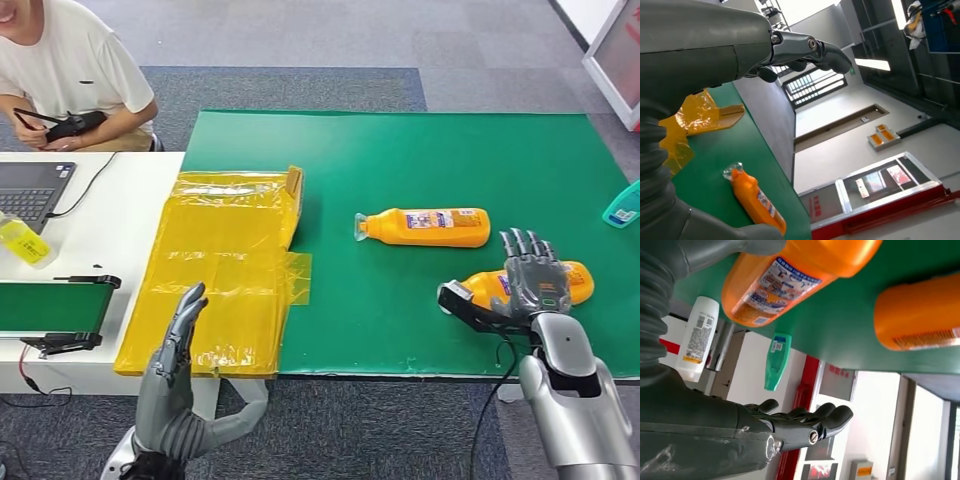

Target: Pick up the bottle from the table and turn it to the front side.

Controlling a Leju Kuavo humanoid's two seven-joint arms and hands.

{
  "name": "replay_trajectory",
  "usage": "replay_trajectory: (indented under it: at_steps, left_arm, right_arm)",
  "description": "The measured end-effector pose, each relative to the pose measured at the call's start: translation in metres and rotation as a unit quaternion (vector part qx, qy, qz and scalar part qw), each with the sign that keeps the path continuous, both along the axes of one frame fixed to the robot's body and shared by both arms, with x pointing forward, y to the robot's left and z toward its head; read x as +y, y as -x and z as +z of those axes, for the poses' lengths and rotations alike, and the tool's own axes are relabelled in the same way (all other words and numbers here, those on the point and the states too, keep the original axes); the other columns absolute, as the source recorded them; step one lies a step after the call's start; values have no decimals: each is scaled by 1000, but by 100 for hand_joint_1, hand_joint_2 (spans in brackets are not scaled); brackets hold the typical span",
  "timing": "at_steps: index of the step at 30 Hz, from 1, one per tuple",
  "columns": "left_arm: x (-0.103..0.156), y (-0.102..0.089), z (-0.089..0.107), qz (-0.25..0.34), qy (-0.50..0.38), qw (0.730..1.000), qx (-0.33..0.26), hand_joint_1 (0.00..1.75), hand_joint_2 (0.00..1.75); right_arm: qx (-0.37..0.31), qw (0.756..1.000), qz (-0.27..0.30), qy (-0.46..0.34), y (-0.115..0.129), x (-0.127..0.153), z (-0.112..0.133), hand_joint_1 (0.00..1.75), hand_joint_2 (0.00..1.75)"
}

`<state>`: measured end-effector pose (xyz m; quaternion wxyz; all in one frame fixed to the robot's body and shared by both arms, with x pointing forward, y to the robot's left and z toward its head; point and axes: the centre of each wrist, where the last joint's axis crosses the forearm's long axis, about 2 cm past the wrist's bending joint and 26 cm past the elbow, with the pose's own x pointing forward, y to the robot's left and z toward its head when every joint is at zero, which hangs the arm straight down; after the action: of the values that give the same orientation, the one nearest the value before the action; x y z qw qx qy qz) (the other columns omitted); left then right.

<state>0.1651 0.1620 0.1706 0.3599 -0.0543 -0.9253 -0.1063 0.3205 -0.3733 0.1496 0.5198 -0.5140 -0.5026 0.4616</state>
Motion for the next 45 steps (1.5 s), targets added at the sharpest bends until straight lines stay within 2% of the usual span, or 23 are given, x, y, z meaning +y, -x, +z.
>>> replay_trajectory:
  at_steps: [7,13,26,30,37,42,45]
  left_arm:
    - [-6,-2,15,-26,13,999,-33,0,175]
    - [-7,-2,22,-33,16,998,-48,0,175]
    - [-8,1,22,-32,34,998,-49,0,175]
    - [-8,1,23,-40,40,997,-49,0,175]
    - [-2,2,26,-45,74,995,-49,0,175]
    - [2,3,27,-47,79,994,-53,0,175]
    - [4,4,27,-51,84,994,-52,0,175]
  right_arm:
    - [52,999,2,7,-26,-15,-5,0,175]
    - [74,997,-6,15,-45,-34,4,0,175]
    - [105,994,-8,29,-63,-54,26,0,175]
    - [123,992,-5,31,-69,-54,26,0,175]
    - [200,980,7,8,-87,-61,29,0,175]
    - [219,976,7,10,-90,-64,26,0,175]
    - [244,970,5,9,-85,-67,16,0,175]
